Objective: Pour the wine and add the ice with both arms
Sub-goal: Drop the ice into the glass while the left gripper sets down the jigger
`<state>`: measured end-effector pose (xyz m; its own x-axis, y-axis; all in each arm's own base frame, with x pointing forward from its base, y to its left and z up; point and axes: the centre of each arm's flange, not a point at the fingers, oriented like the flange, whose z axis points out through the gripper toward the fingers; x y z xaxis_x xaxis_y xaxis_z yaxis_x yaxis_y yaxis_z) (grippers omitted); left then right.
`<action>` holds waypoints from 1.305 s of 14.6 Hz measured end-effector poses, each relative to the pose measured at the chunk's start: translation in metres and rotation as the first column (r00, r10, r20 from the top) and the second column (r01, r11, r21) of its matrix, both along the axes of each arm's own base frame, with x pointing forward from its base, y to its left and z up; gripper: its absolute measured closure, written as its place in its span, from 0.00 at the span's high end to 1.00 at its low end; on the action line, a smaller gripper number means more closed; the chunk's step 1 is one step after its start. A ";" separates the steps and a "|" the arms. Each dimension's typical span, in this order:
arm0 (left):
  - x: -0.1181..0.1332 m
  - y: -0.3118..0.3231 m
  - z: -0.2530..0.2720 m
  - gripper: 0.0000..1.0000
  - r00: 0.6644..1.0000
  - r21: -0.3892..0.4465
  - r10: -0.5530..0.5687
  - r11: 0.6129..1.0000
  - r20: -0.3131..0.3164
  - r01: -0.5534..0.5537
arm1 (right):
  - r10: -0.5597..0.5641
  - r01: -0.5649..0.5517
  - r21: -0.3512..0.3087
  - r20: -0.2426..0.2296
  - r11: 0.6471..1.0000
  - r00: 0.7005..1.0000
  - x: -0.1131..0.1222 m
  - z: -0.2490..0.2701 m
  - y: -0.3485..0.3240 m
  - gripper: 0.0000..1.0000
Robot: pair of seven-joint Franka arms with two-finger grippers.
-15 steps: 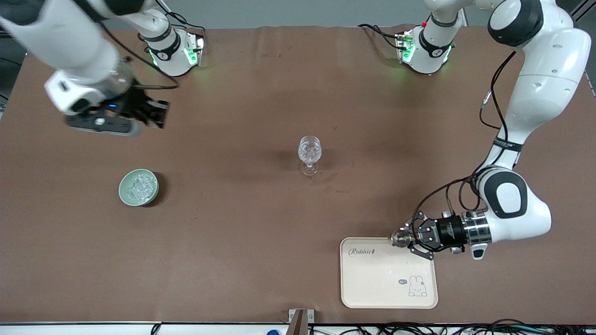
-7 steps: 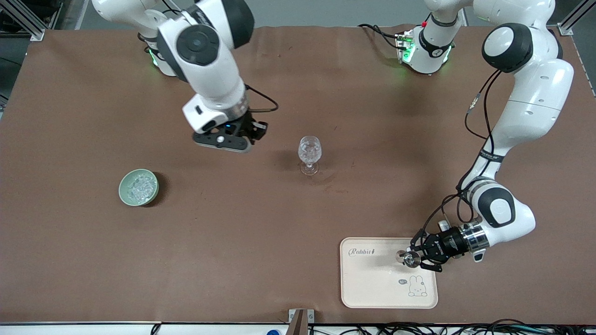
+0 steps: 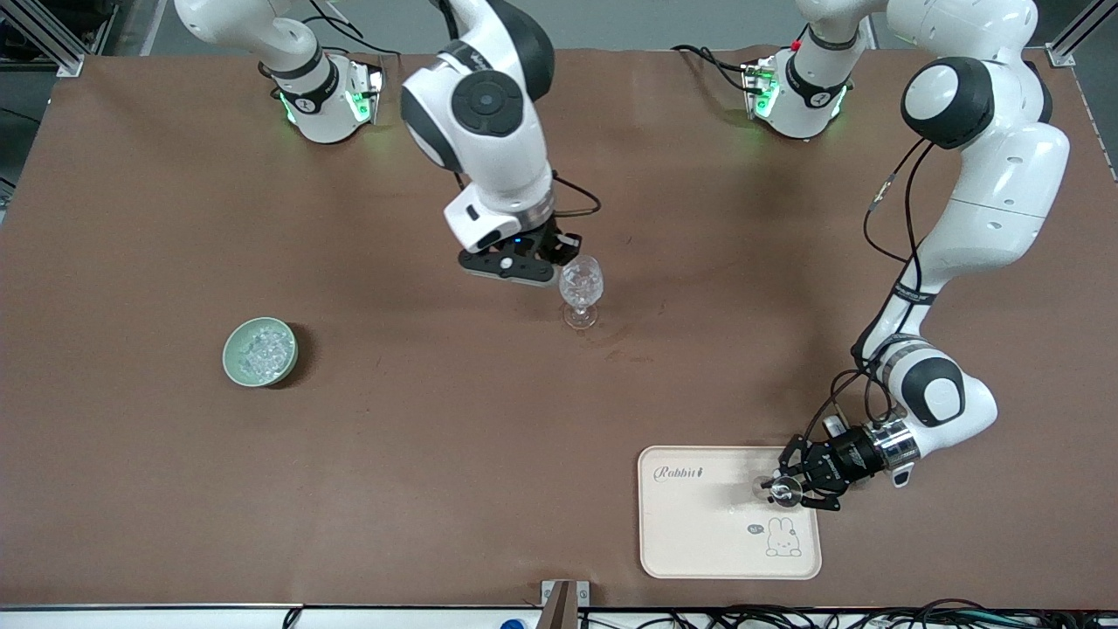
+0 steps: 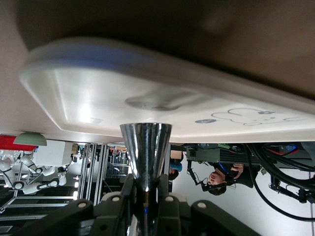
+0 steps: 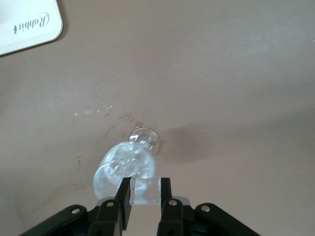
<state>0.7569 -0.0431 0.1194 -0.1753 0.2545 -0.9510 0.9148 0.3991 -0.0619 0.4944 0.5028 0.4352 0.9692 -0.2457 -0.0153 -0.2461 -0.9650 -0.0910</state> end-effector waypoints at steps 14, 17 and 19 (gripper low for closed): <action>-0.003 0.010 -0.012 0.85 1.000 0.038 -0.005 0.999 0.023 0.004 | 0.024 -0.024 -0.015 -0.012 1.000 1.000 -0.021 -0.050 0.046 0.27; 0.000 0.019 0.006 1.00 0.991 0.134 -0.115 0.985 0.071 0.105 | 0.025 -0.025 -0.014 -0.011 1.000 1.000 -0.021 -0.049 0.047 0.30; 0.001 0.036 0.035 1.00 0.961 0.254 -0.260 0.939 0.094 0.230 | 0.025 -0.025 -0.013 -0.009 1.000 1.000 -0.021 -0.048 0.047 0.37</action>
